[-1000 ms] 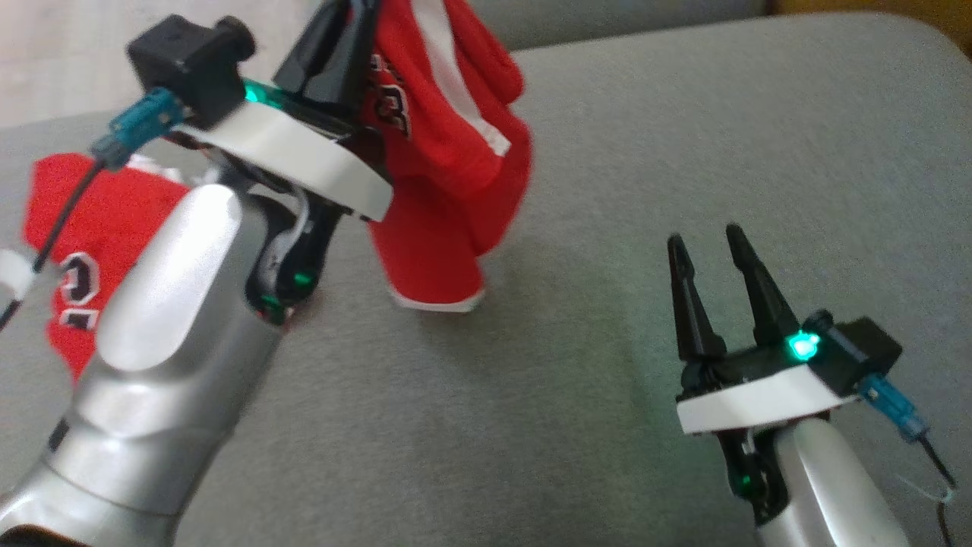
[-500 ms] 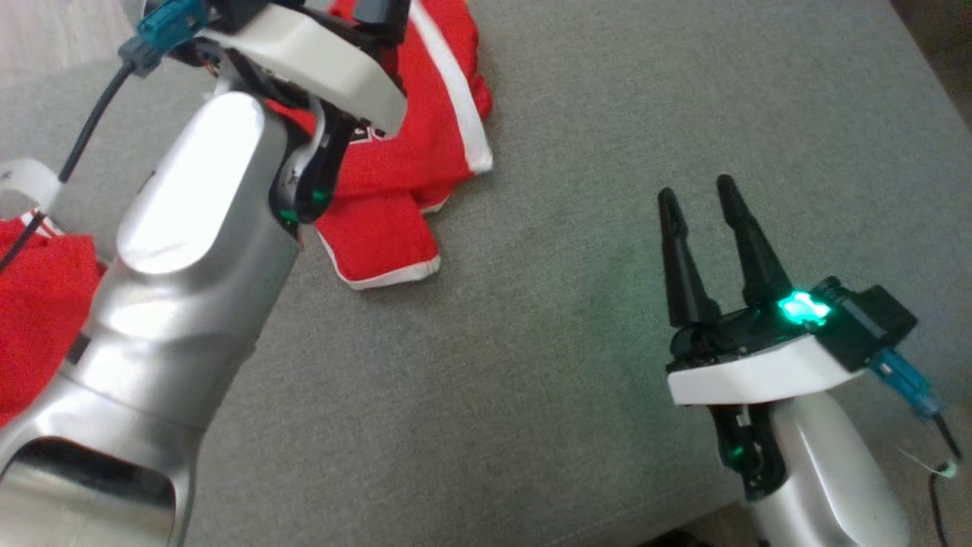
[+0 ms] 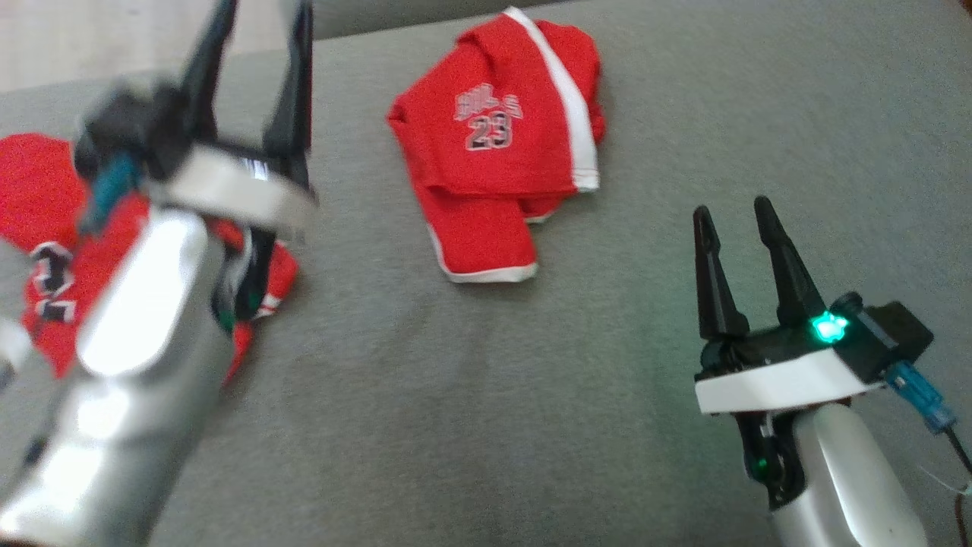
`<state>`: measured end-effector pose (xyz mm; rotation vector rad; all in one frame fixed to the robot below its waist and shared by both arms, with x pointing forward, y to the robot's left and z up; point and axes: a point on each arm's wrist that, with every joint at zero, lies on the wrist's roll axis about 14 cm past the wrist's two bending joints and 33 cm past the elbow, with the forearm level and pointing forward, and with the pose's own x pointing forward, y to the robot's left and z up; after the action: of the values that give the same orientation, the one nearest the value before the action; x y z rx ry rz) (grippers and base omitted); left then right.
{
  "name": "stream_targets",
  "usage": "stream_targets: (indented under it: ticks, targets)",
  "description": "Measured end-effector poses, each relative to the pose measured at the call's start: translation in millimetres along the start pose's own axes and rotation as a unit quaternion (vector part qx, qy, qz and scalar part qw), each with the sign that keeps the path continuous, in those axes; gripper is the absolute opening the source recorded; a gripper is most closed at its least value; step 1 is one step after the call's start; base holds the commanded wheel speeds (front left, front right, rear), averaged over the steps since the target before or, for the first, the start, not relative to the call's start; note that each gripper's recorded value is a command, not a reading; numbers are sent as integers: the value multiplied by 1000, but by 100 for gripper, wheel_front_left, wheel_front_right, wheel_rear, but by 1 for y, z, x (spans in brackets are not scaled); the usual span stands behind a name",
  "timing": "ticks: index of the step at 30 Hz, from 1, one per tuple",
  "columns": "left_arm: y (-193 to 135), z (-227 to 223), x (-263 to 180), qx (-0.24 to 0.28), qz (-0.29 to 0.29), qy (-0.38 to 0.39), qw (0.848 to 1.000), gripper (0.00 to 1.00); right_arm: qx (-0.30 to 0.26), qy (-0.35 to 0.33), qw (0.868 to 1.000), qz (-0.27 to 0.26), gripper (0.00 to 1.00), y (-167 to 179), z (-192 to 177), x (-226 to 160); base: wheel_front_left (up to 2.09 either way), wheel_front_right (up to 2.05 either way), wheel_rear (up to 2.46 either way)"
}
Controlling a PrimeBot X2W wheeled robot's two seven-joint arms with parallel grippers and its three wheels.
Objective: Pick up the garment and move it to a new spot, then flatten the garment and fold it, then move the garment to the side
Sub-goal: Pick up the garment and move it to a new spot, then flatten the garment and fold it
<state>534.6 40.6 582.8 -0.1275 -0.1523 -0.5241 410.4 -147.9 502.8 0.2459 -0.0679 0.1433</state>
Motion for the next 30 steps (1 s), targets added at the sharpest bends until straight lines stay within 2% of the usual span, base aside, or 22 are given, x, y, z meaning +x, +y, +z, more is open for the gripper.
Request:
stream_targets:
  ticks: [6,14,19,24,30]
  targets:
    - [23,-30,-87,8,82,40,996,100,0,17,1000,23,100,17,-12,-2,0,0,0]
    - [33,-40,-177,-36,193,46,979,100,-2,26,998,55,100,40,-18,-3,0,0,0]
    - [28,-27,-184,-18,192,27,981,100,-5,27,997,67,100,48,-18,-1,0,0,0]
    - [24,-24,-184,-22,191,19,981,100,-8,35,996,78,100,55,-24,1,0,0,0]
    - [29,-26,-188,-27,201,20,979,100,0,83,993,85,100,59,-56,4,0,0,0]
